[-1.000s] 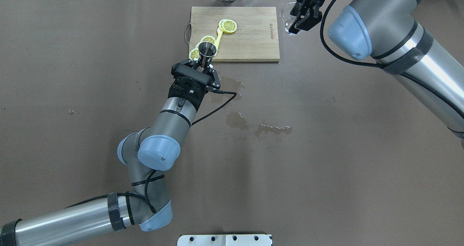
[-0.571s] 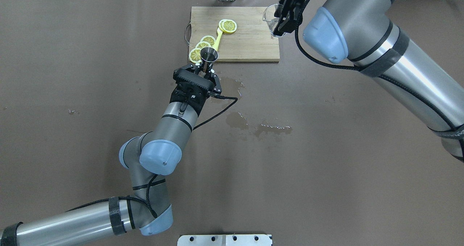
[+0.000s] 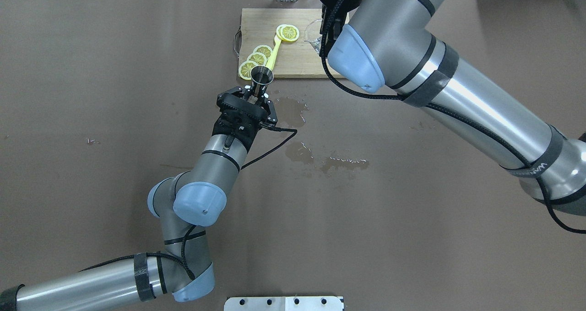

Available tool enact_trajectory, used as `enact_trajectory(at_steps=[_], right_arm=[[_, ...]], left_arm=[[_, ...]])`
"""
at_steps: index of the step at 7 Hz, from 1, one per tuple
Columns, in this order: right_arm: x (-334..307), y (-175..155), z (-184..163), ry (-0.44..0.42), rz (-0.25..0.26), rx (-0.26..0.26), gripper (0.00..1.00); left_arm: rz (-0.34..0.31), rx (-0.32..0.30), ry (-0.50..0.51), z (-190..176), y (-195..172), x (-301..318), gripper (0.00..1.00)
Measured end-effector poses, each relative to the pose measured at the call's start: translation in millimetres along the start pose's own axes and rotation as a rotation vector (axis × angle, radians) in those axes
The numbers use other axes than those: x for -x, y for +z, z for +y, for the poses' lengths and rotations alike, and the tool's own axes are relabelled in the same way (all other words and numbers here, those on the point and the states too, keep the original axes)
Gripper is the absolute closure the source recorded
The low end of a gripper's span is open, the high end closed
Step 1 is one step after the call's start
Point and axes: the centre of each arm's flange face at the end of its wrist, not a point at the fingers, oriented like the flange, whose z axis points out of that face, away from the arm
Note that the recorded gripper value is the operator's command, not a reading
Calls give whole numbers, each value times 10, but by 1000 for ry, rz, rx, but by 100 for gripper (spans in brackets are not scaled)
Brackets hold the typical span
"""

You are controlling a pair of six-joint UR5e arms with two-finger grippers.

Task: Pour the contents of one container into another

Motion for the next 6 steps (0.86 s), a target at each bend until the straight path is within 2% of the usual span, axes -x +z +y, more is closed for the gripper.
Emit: enact_trajectory(at_steps=[4, 6], right_arm=[[-183, 283, -575, -15, -19, 87, 100], [-146, 262, -745, -13, -33, 113, 100]], left_arm=[[14, -26, -32, -29, -34, 38, 100], [15, -26, -36, -3, -43, 52, 100]])
